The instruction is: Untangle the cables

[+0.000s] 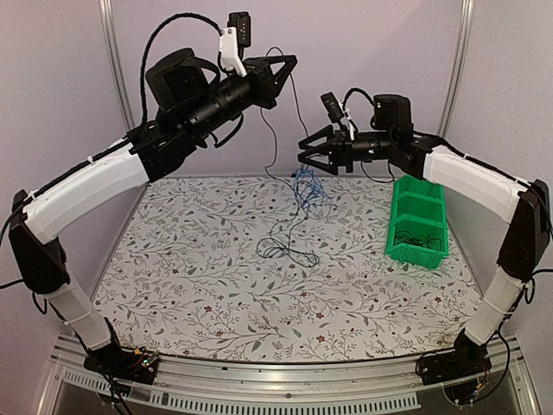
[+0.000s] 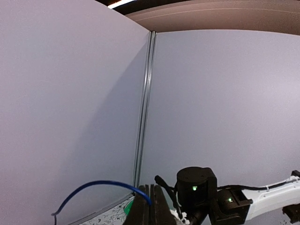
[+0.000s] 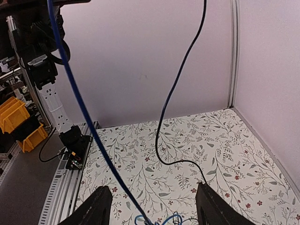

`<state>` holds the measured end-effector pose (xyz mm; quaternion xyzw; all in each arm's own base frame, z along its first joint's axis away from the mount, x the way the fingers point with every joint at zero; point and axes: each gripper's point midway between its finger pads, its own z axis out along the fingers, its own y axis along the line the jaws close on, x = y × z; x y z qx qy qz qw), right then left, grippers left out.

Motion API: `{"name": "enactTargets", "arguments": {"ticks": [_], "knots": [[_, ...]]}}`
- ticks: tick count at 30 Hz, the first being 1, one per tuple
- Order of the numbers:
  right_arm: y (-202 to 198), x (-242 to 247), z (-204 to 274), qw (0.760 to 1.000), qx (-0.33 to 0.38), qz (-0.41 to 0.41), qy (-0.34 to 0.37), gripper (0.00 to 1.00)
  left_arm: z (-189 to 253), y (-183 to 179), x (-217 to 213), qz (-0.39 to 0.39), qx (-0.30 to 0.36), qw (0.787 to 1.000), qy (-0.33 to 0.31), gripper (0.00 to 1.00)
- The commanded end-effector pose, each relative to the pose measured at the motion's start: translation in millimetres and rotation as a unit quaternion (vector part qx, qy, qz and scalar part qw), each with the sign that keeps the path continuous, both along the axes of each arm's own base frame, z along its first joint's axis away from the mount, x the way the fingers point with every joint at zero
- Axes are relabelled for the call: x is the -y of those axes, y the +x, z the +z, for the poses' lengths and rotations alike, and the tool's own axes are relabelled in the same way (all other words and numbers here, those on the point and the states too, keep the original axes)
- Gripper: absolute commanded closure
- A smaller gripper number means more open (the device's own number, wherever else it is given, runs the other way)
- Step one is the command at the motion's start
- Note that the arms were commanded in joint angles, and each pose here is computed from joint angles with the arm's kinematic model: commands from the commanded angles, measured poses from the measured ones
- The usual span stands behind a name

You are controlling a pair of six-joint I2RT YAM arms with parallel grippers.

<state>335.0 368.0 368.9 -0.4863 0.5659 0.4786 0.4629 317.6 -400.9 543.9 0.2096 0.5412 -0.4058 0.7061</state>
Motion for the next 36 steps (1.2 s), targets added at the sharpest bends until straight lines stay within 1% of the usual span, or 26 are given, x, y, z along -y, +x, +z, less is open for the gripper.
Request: {"name": "enactTargets", "arguments": {"ticks": [1, 2, 3, 4, 5, 6, 10, 14, 18, 21, 23, 24, 26, 28, 30, 32, 34, 36], "knots": [[8.0, -11.5, -18.0, 0.999, -0.038, -0.011, 0.005, 0.45, 26.3, -8.2, -0.7, -0.011, 0.017, 0.999, -0.035, 1.0], [11.9, -11.5, -26.5, 0.998, -0.064, -0.023, 0.003, 0.56, 31.4, -9.4, -0.1, -0.013, 0.02, 0.999, -0.039, 1.0], [16.4, -11.8, -34.7, 0.997, -0.075, -0.033, 0.0, 0.71, 37.7, -11.0, 0.2, -0.014, 0.024, 0.999, -0.042, 1.0], [20.1, -12.0, -43.0, 0.995, -0.088, -0.043, -0.001, 0.82, 44.0, -13.3, 0.7, -0.015, 0.027, 0.999, -0.045, 1.0], [25.6, -12.6, -57.9, 0.993, -0.104, -0.056, -0.009, 0.88, 51.6, -15.3, 0.8, -0.017, 0.032, 0.998, -0.049, 1.0], [31.2, -11.9, -75.8, 0.99, -0.124, -0.071, -0.02, 0.9, 60.9, -19.2, 0.8, -0.018, 0.04, 0.998, -0.054, 1.0], [46.7, 2.7, -146.7, 0.973, -0.19, -0.111, -0.064, 0.89, 101.1, -32.6, -2.0, -0.019, 0.074, 0.994, -0.072, 1.0], [66.4, 31.0, -202.7, 0.948, -0.249, -0.176, -0.095, 0.93, 138.8, -48.2, -16.7, -0.019, 0.106, 0.989, -0.105, 1.0], [80.3, 55.2, -232.1, 0.932, -0.258, -0.222, -0.123, 0.95, 165.5, -61.9, -35.8, -0.016, 0.132, 0.981, -0.14, 1.0], [94.8, 81.6, -262.5, 0.906, -0.261, -0.29, -0.165, 0.98, 179.8, -69.1, -48.7, -0.012, 0.143, 0.976, -0.165, 1.0], [94.6, 97.9, -280.6, 0.893, -0.279, -0.305, -0.179, 0.97, 183.3, -70.2, -51.6, -0.014, 0.143, 0.974, -0.174, 1.0], [91.3, 101.4, -286.2, 0.889, -0.286, -0.303, -0.187, 0.96, 182.4, -69.8, -50.6, -0.015, 0.142, 0.975, -0.173, 1.0], [85.9, 102.3, -284.7, 0.893, -0.29, -0.287, -0.189, 0.96, 175.3, -64.9, -46.2, -0.011, 0.132, 0.978, -0.161, 1.0], [80.4, 100.9, -275.2, 0.904, -0.274, -0.267, -0.193, 0.98, 162.9, -58.7, -38.8, -0.007, 0.119, 0.983, -0.141, 1.0], [77.3, 105.7, -263.7, 0.908, -0.248, -0.267, -0.205, 1.0, 145.7, -52.2, -31.2, -0.003, 0.107, 0.987, -0.119, 1.0], [70.0, 114.0, -264.3, 0.905, -0.239, -0.271, -0.223, 1.0, 144.4, -54.0, -32.8, 0.001, 0.113, 0.988, -0.108, 1.0], [60.5, 126.6, -284.4, 0.89, -0.25, -0.279, -0.26, 1.0, 153.1, -58.3, -35.5, 0.015, 0.138, 0.987, -0.08, 1.0], [46.2, 138.3, -320.6, 0.868, -0.277, -0.275, -0.308, 1.0, 170.2, -62.2, -45.3, 0.042, 0.17, 0.982, -0.072, 1.0]]}}
